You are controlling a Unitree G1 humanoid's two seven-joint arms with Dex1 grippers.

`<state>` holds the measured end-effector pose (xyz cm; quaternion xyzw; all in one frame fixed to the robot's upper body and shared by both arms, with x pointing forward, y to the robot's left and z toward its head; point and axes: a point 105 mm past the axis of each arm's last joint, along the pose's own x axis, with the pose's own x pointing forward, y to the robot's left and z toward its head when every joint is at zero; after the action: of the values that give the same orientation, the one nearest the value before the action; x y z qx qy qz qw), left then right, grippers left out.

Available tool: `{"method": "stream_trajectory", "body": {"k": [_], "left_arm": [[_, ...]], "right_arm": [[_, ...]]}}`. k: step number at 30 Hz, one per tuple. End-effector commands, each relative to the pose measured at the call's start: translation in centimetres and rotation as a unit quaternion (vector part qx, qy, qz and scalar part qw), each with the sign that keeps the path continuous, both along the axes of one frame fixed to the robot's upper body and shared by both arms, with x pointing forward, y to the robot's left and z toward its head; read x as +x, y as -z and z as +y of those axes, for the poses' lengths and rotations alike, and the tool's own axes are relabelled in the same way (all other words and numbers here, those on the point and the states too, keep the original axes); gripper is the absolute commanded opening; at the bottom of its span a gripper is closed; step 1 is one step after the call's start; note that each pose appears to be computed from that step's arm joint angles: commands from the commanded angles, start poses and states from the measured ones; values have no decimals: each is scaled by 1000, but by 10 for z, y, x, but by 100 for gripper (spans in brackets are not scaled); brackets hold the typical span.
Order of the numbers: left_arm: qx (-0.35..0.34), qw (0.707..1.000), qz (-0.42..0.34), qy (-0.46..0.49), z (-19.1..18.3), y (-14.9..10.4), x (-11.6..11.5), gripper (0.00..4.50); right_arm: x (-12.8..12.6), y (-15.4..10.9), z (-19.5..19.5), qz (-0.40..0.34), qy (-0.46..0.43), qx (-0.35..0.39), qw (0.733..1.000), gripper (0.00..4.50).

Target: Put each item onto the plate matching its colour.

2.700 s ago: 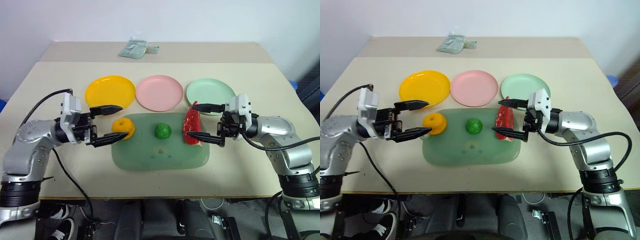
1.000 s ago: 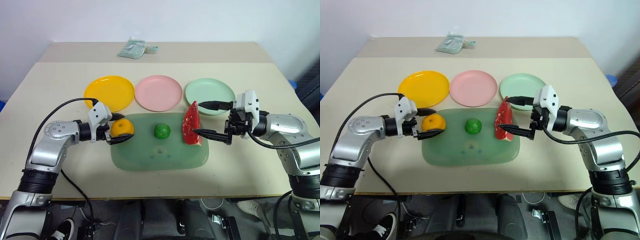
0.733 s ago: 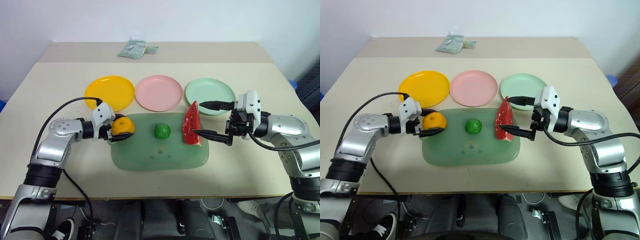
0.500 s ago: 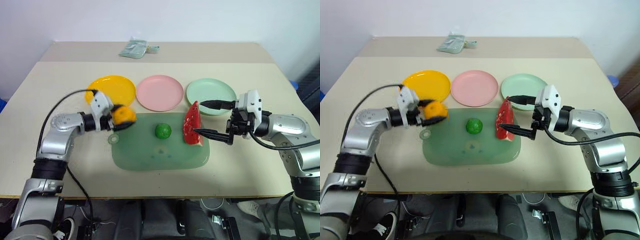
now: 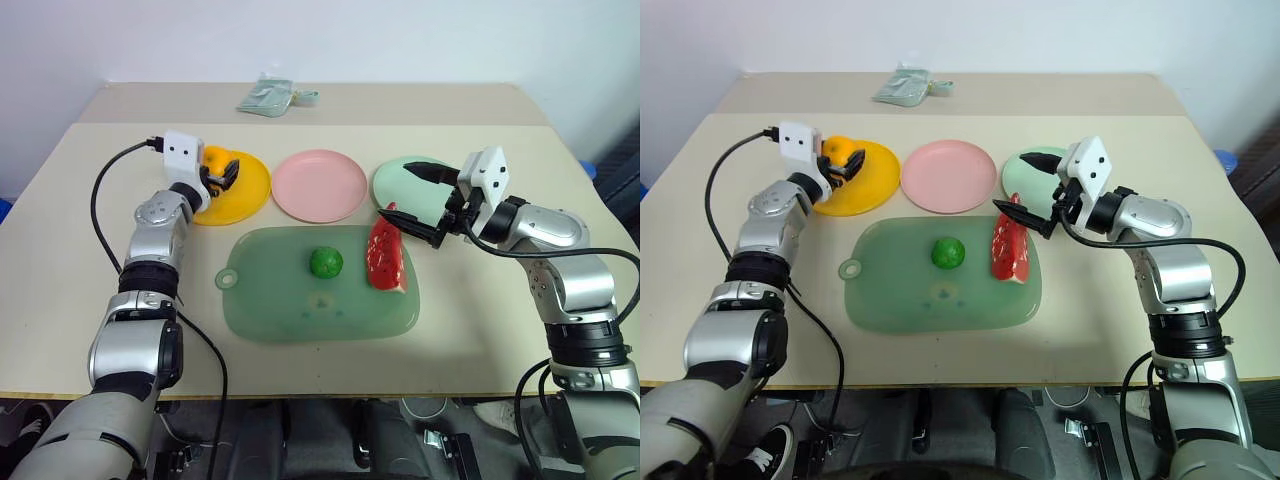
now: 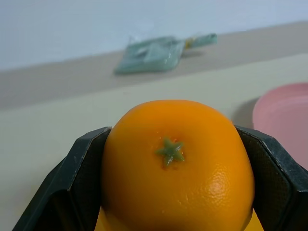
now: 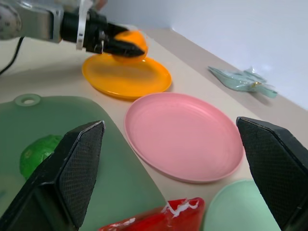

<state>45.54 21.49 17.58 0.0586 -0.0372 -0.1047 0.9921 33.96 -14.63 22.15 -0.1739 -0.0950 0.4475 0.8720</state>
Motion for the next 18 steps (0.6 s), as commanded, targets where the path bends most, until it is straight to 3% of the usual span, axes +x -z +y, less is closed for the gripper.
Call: {"method": "stream_trajectory", "body": {"k": [1,3,5,6,11,14,18], "left_arm": [[-1,999,-40,-5,8,-21,0,334],[-19,999,-38,-4,10,-19,0,334],[-20,999,-36,-1,12,-18,-1,437],[-20,999,-38,2,12,-19,-1,447],[0,997,-68,21,3,-33,-3,447],[101,973,-151,144,-29,-71,-24,447],[92,949,-173,248,-47,-90,-46,447]], "right_arm": [[-6,-20,-4,-38,1,7,999,450],[-6,-20,-4,-40,2,7,999,450],[-6,-21,-4,-39,2,9,999,450],[-6,-21,-3,-40,2,8,999,450],[-7,-19,-3,-40,0,7,999,450],[-6,-20,-6,-38,0,8,999,450],[-6,-15,-8,-14,0,5,1000,450]]}}
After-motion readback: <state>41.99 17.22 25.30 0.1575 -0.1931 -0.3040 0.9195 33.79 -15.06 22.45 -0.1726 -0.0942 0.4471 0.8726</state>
